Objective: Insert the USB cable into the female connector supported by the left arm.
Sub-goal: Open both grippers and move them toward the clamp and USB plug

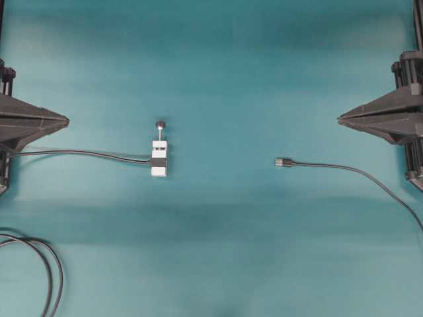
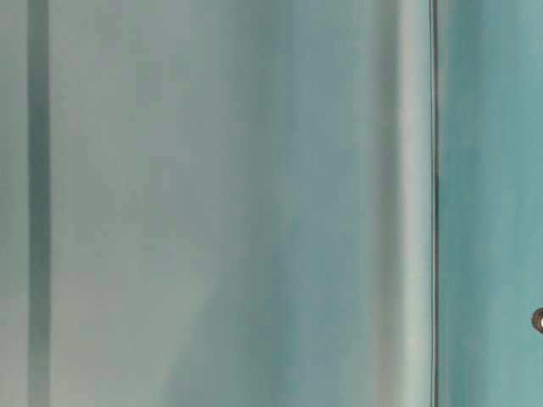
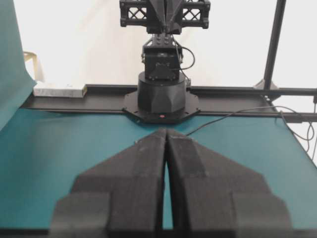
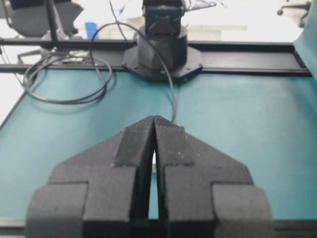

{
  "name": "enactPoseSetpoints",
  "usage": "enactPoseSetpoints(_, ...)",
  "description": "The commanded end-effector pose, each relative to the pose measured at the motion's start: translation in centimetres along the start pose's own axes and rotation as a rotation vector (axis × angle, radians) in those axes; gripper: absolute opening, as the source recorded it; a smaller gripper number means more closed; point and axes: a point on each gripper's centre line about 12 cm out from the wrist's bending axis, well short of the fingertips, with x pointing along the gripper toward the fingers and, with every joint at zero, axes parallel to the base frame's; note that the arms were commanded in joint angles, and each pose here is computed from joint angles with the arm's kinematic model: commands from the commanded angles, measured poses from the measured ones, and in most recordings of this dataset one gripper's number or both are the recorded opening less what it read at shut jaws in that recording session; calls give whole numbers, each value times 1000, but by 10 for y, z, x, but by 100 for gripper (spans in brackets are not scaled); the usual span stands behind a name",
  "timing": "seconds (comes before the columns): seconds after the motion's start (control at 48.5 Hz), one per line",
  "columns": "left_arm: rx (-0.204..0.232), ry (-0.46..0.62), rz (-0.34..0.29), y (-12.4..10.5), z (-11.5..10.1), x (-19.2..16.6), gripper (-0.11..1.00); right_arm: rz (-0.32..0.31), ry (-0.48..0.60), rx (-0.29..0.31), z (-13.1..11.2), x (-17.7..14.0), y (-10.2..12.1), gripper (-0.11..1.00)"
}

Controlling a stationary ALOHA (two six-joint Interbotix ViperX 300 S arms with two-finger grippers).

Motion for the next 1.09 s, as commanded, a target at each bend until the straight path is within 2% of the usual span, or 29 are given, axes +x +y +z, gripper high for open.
enactPoseSetpoints(0.0,-3,34,-3,-1,-2,2,1,0,-11,2,3,1,0,0)
enactPoseSetpoints(0.062,-5,90,-7,-1,-8,2,5,2,0,11,-2,0,0,0)
enactPoseSetpoints(0.144,-3,153,-12,-2,-12,3,-1,4,20,57,-8,-1,1,0)
enactPoseSetpoints(0.227,2,204,-15,-3,-16,3,-1,4,28,106,-12,-2,1,0)
enactPoseSetpoints(0.289,13,233,-17,-3,-19,5,-1,2,40,108,-15,-1,1,0)
enactPoseSetpoints(0.392,68,292,-26,-3,-30,9,-1,3,68,95,-21,2,1,0)
enactPoseSetpoints(0.516,170,370,-48,-3,-45,15,-1,-12,124,76,-33,9,-3,0)
enactPoseSetpoints(0.578,194,398,-54,-3,-51,18,-1,-18,158,75,-39,12,-4,0)
enactPoseSetpoints(0.743,178,477,-50,-1,-72,21,0,-38,246,81,-58,16,-7,0)
enactPoseSetpoints(0.888,175,515,-50,0,-82,23,5,-55,277,84,-65,17,-11,0)
enactPoseSetpoints(0.97,174,523,-49,0,-85,23,14,-61,299,87,-69,18,-12,0)
enactPoseSetpoints(1.073,170,517,-44,1,-88,23,35,-62,320,89,-74,18,-12,0)
